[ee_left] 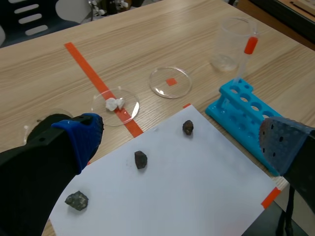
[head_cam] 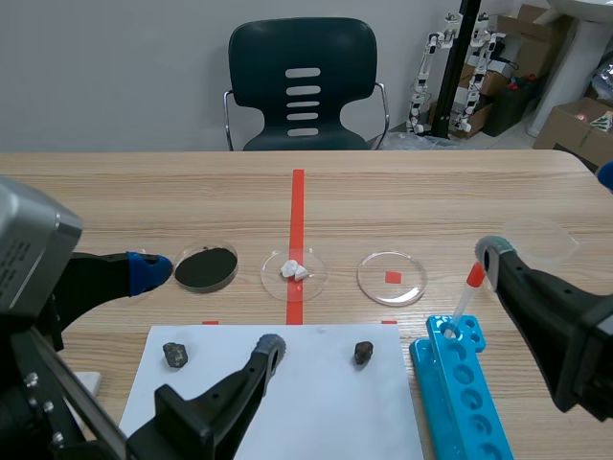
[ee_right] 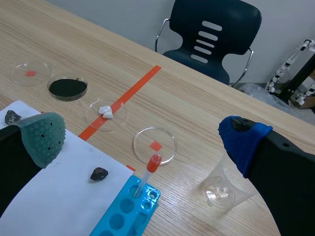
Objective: Return to the home posture
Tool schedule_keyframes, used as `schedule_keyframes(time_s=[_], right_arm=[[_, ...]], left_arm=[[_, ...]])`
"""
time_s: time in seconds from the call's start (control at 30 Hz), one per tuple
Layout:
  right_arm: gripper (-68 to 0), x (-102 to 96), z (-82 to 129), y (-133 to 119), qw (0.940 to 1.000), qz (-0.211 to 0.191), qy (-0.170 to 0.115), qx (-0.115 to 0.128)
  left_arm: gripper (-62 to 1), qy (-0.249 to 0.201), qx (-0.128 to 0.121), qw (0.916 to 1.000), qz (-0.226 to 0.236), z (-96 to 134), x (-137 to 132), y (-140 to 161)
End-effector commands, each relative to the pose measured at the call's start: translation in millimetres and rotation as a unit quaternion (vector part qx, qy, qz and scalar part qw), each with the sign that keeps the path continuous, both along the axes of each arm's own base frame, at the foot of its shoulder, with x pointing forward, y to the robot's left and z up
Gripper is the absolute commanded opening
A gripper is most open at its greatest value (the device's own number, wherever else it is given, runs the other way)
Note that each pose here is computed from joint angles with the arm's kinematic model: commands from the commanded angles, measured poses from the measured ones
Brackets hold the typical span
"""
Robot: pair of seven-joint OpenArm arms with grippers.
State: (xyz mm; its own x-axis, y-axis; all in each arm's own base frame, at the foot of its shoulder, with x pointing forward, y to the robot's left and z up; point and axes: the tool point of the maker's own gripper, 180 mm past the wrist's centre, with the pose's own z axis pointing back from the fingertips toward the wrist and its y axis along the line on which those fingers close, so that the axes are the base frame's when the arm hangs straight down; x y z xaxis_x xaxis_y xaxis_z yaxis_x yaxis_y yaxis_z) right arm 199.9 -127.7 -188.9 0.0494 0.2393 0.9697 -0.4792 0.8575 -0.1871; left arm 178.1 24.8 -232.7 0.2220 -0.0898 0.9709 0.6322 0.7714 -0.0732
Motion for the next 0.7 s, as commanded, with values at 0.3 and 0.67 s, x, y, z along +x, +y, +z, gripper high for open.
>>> schedule_keyframes(time_s=[0.3, 0.67], right_arm=[[0.4, 3.1, 11.1, 2.5, 0.9998, 0.002, -0.019, 0.006], [0.4, 3.0, 11.1, 2.5, 0.9998, 0.003, -0.019, 0.006]], left_arm=[[1.4, 0.0, -0.007, 0.9999, -0.01, 1.7, -2.6, -3.4], [1.4, 0.0, 0.011, 0.9999, 0.008, -2.8, 1.3, 11.3]])
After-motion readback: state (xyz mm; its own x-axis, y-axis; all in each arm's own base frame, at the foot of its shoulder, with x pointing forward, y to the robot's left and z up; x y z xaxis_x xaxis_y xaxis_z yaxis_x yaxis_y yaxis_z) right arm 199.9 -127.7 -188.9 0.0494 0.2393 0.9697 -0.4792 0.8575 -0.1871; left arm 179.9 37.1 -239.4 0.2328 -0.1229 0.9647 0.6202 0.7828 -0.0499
